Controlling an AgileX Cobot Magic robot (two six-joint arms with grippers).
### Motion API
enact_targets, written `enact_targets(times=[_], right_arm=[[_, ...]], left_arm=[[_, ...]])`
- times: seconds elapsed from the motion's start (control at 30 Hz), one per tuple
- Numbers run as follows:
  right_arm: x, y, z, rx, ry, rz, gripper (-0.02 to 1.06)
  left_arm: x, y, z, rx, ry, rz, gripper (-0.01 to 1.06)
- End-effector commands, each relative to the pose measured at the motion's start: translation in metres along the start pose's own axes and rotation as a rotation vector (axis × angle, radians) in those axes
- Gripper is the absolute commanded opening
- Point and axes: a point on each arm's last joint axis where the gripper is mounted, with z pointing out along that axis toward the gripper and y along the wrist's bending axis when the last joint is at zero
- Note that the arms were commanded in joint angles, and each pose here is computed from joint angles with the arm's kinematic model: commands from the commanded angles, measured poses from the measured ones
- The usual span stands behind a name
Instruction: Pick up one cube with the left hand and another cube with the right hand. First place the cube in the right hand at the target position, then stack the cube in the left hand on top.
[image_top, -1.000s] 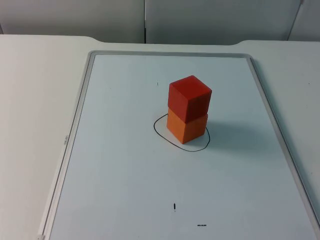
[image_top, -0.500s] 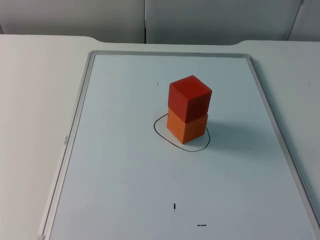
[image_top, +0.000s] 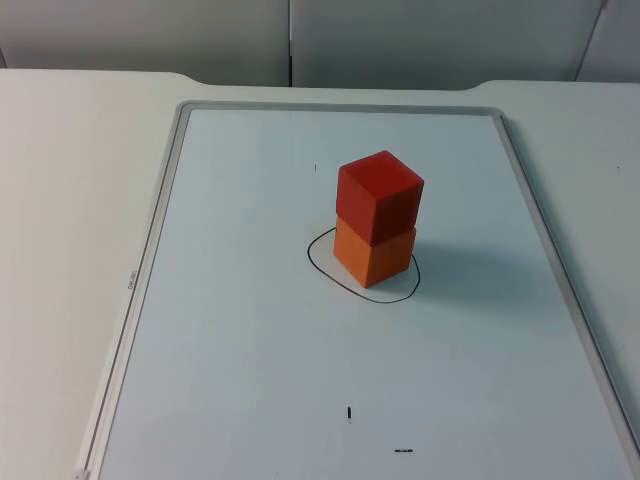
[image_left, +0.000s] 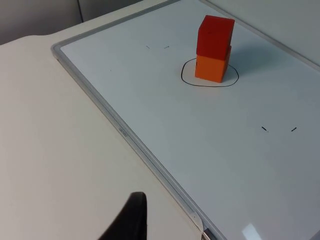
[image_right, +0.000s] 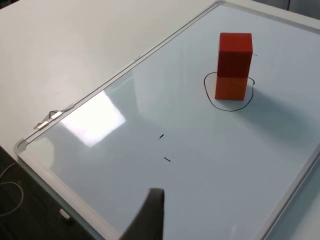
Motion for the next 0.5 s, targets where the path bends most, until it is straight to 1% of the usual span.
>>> enact_targets(times=[0.0,0.07,0.1,0.13,0.17,0.2,0.47], right_arm=[[0.0012,-0.0001,0.0011,-0.003,-0.001,-0.004,0.88],[0.0012,-0.0001,0.0011,-0.003,-0.001,-0.004,0.93],[0.0012,-0.0001,0.0011,-0.003,-0.001,-0.004,0.98],[0.0012,-0.0001,0.0011,-0.003,-0.001,-0.004,0.98],[0.0012,-0.0001,0.0011,-0.003,-0.001,-0.004,1.03],[0.0012,-0.0001,0.0011,-0.003,-0.001,-0.004,1.05],[0.0012,-0.0001,0.0011,-0.003,-0.001,-0.010,1.05]], left_arm=[[0.0001,-0.0001,-0.0001,0.006,-0.010,-0.004,1.00],[0.0001,-0.0001,-0.0001,0.006,-0.010,-0.004,1.00],[0.0001,-0.0001,-0.0001,0.006,-0.010,-0.004,1.00],[0.0001,-0.0001,-0.0001,0.006,-0.010,-0.004,1.00],[0.0001,-0.0001,-0.0001,0.006,-0.010,-0.004,1.00],[0.0001,-0.0001,-0.0001,0.006,-0.010,-0.004,1.00],[0.0001,-0.0001,-0.0001,0.006,-0.010,-0.004,1.00]])
